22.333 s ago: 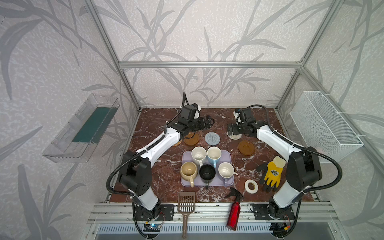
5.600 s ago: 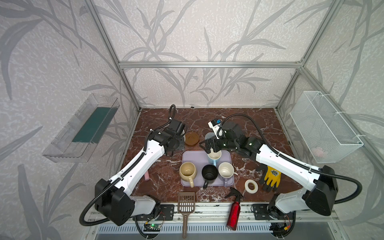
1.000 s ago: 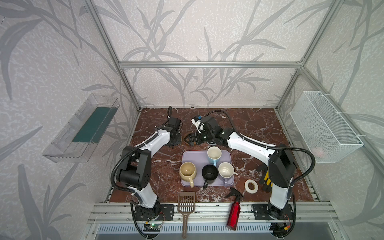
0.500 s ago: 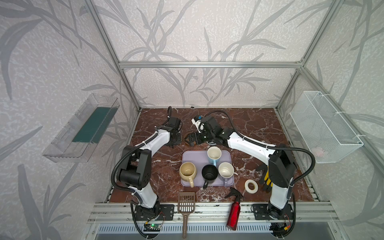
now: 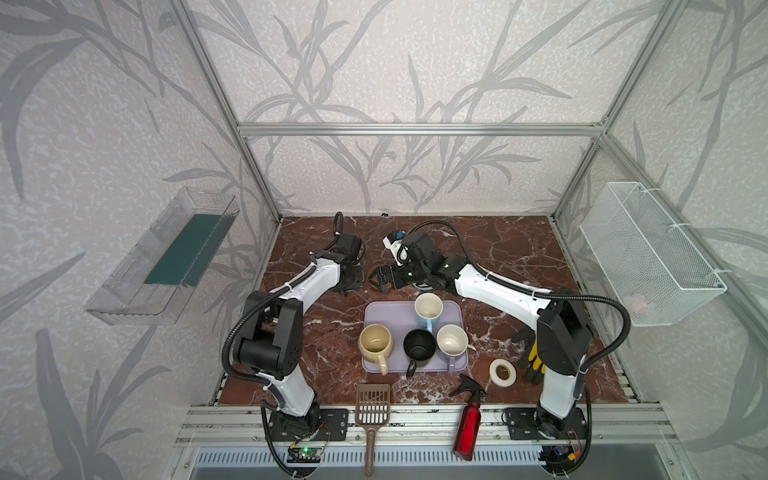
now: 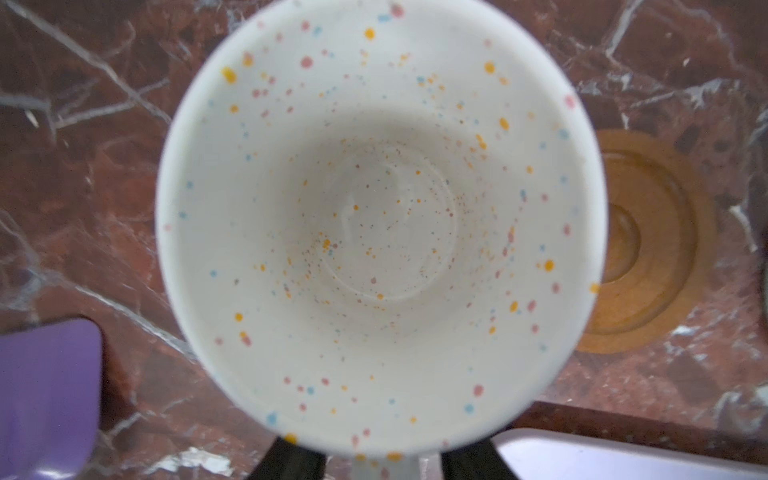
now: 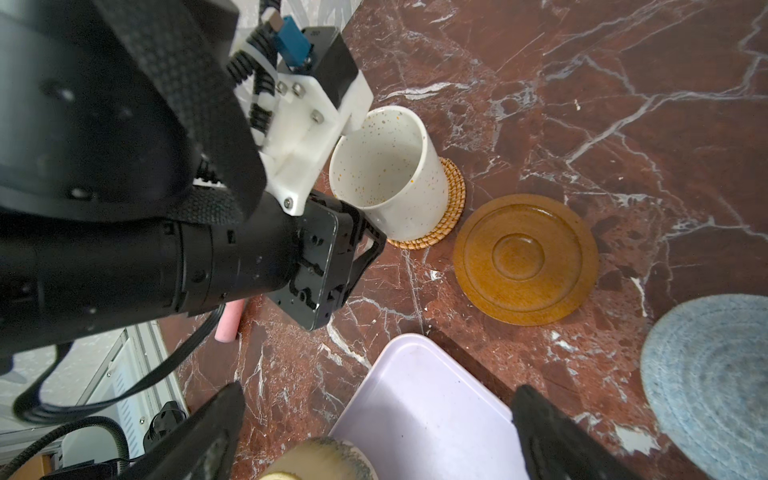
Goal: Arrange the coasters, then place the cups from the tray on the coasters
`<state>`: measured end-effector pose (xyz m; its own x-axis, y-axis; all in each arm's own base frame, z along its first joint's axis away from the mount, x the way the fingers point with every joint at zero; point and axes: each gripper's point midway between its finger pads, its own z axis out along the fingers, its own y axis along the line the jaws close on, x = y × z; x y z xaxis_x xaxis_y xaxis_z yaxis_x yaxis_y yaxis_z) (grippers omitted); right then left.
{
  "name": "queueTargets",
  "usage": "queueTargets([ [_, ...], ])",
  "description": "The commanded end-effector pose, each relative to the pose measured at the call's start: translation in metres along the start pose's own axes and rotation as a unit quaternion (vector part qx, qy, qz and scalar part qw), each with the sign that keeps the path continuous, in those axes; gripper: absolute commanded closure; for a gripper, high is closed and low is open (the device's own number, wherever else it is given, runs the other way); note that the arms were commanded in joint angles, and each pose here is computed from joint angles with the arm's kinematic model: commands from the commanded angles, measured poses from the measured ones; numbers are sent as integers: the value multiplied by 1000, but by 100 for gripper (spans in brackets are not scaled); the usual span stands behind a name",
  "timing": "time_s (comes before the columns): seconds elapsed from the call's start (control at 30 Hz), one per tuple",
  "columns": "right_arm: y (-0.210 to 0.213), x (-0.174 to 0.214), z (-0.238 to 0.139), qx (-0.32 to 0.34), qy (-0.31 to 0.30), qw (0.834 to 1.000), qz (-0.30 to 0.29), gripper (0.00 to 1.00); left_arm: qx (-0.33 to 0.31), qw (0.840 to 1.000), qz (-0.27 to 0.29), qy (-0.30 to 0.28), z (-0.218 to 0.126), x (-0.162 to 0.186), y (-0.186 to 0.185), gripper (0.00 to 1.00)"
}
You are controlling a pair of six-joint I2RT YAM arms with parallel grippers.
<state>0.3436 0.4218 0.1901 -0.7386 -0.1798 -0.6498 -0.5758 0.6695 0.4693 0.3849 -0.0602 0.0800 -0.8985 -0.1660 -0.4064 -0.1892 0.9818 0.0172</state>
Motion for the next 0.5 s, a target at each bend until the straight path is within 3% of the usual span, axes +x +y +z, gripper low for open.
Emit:
queueTargets([
  [0.0, 1, -3, -4, -2, -1, 1000, 0, 0, -16, 1000, -11, -15, -17, -9, 8, 40],
  [0.17, 2, -2, -10, 4, 5, 1000, 1, 1, 14, 999, -28, -37, -40, -14, 4, 7],
  [0.27, -3, 0, -17, 21, 10, 1000, 5, 1, 23, 997, -39, -55, -60, -18, 6, 1],
  [0.47, -9, 7, -39, 47, 8, 999, 1, 1, 66, 992, -59, -89, -98, -17, 5, 1],
])
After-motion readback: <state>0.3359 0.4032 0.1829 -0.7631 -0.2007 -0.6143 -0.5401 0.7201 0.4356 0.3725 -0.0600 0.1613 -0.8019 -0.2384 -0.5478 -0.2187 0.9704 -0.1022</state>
